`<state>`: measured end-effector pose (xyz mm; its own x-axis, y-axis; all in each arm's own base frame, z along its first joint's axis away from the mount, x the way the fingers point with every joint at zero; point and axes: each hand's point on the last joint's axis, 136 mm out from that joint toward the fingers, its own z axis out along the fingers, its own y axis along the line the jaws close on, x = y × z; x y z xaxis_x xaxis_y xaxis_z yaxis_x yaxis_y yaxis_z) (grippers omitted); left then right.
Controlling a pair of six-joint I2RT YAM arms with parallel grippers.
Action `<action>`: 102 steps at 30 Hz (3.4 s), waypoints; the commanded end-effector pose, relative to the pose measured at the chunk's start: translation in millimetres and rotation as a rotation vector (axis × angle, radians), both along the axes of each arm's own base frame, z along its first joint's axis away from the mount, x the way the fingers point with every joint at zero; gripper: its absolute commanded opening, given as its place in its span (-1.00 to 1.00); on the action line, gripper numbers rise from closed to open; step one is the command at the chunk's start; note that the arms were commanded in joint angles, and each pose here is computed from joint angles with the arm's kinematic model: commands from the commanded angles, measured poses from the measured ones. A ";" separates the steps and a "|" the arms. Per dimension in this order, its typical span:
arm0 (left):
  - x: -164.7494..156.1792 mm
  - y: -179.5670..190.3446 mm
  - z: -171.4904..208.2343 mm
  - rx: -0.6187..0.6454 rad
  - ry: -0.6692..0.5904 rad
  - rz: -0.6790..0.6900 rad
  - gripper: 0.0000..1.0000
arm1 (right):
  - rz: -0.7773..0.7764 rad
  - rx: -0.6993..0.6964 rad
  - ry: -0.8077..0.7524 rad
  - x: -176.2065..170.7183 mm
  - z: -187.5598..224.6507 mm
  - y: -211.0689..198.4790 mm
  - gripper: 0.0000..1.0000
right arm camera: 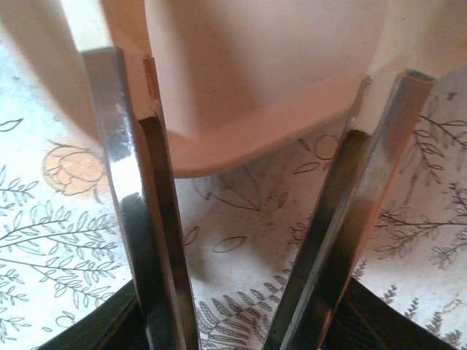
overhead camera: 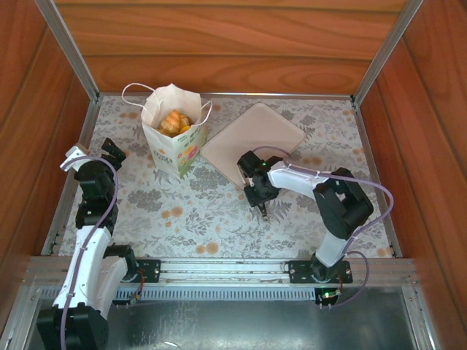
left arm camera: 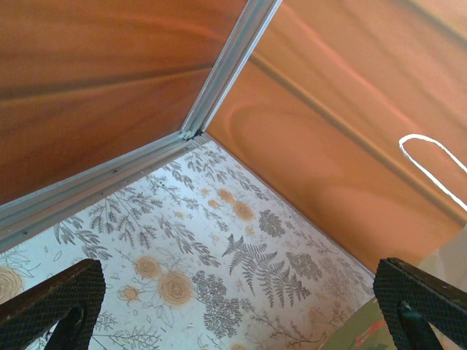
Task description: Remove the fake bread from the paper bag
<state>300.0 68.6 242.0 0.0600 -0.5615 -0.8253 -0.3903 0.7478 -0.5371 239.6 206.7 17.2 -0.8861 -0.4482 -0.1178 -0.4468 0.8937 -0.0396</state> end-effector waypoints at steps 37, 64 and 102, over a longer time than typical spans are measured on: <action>-7.8 -1.5 24.4 -0.014 0.180 -0.013 1.00 | -0.007 0.338 -0.512 4.5 148.4 27.6 -0.49; 63.5 -82.5 46.2 -0.182 0.355 -0.494 1.00 | -0.085 0.704 -0.509 27.9 222.1 41.4 -0.45; 137.1 -119.4 22.8 -0.101 0.544 -0.739 0.49 | -0.155 0.725 -0.447 41.0 215.7 30.7 -0.44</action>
<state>442.0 -46.3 269.4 -0.6735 -0.4481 -0.5878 -0.0847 0.8368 -0.5409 273.3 236.6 210.0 -0.7676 -0.0428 -0.6395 -0.3874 0.8259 0.4097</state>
